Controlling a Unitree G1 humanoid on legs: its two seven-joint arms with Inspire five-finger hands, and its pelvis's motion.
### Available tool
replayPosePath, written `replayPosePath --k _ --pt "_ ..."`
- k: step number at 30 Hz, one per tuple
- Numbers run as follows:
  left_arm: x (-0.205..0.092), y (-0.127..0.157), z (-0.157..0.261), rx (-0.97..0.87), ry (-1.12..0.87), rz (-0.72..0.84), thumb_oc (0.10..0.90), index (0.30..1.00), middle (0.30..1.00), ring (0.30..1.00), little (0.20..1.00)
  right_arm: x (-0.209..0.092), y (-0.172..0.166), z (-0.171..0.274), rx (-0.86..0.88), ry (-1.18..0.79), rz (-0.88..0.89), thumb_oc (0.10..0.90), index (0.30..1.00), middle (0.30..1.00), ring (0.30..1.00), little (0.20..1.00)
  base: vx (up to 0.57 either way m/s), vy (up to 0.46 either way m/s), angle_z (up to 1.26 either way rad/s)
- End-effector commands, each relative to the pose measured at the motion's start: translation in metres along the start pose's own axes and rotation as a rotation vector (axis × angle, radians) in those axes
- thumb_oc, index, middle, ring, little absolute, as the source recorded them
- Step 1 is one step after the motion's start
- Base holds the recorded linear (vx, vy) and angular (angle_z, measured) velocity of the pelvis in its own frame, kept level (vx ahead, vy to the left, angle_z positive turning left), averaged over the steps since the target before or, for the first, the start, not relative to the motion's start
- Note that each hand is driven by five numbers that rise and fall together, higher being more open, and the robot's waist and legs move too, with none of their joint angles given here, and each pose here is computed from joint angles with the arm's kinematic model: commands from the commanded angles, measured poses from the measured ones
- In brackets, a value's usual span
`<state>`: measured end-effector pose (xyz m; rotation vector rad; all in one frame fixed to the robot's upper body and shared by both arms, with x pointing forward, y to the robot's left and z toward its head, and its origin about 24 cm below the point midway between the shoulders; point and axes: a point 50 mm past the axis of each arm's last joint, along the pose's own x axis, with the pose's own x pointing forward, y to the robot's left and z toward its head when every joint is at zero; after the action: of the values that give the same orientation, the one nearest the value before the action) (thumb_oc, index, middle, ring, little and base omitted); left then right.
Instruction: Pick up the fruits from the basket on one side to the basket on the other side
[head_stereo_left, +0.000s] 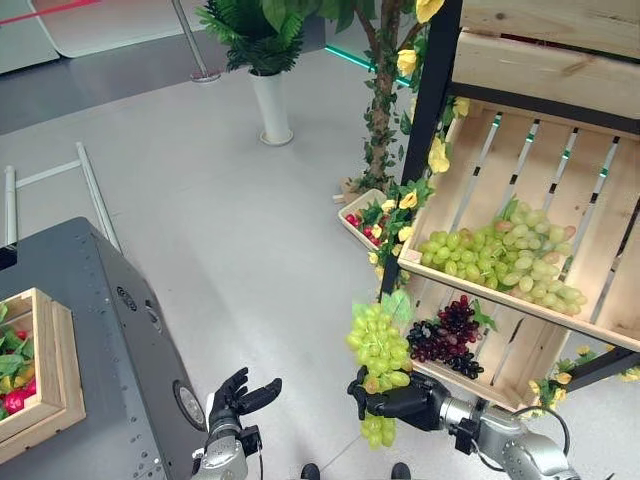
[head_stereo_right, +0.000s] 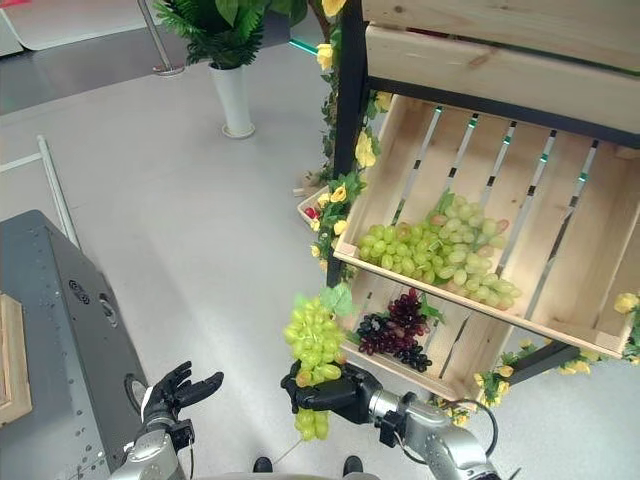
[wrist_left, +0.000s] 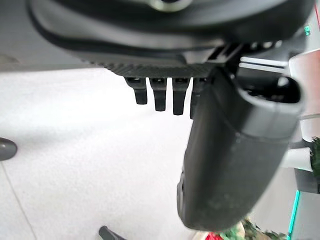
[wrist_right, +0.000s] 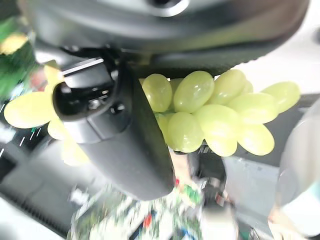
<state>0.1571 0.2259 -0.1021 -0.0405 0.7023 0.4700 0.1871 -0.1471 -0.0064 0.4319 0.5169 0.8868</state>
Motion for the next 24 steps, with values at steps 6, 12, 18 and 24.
replayPosePath --k 6,12,18,24 --pt "0.02 0.011 0.057 -0.037 -0.236 0.046 0.8 0.9 0.9 0.9 0.9 0.0 0.045 0.091 -0.025 -0.479 0.394 0.4 0.3 0.3 0.3 0.3 -0.01 0.006 -0.16" --pt "0.02 0.016 0.053 -0.039 -0.235 0.061 0.8 0.9 0.9 0.9 0.9 -0.019 0.047 0.109 -0.02 -0.628 0.376 0.4 0.3 0.3 0.3 0.3 0.02 -0.006 -0.13" --pt "0.019 0.015 0.05 -0.044 -0.227 0.068 0.8 0.9 0.9 0.9 0.9 -0.033 0.04 0.128 -0.028 -0.727 0.245 0.4 0.3 0.3 0.3 0.3 0.02 -0.007 -0.09" --pt "0.018 0.015 0.052 -0.037 -0.235 0.065 0.8 0.9 0.9 0.9 0.9 -0.046 0.043 0.154 -0.112 -0.825 0.214 0.4 0.3 0.3 0.3 0.3 0.02 -0.006 -0.1"
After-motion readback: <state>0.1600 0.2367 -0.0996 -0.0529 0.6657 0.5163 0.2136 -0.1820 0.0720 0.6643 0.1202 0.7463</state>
